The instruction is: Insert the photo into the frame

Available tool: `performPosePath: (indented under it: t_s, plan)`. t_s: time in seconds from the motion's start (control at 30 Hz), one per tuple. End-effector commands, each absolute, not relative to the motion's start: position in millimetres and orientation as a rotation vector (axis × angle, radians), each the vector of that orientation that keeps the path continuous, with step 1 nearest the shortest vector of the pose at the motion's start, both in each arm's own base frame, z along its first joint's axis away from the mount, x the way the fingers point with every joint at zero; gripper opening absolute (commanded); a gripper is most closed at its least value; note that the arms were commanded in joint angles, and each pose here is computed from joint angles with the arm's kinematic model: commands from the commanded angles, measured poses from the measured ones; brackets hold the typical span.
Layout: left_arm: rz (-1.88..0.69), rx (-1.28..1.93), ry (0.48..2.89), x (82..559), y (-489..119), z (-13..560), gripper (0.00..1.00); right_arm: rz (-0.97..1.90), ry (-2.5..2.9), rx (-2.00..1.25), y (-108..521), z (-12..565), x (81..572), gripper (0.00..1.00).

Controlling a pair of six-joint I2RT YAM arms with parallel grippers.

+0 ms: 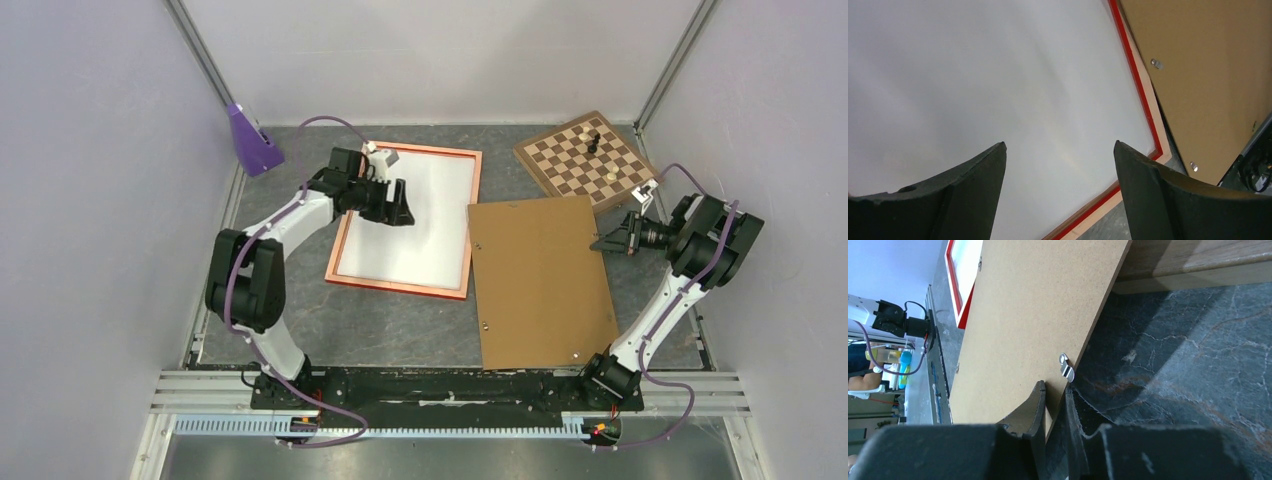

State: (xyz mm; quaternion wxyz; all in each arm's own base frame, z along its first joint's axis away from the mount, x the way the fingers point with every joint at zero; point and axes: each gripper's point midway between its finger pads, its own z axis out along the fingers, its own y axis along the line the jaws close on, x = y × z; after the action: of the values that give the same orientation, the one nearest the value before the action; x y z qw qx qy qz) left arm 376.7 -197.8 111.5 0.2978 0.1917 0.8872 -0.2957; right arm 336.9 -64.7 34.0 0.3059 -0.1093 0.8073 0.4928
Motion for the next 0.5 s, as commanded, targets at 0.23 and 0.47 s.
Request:
performPosePath:
  t_s: [0.23, 0.47]
  plan:
    - [-0.981, 0.432, 2.26, 421, -278, 114, 0.85, 1.164, 1.937, -0.385, -69, 79, 373, 0.0]
    - [-0.991, 0.38, 2.285, 434, -313, 104, 0.85, 1.217, 1.887, -0.367, -53, 86, 377, 0.0]
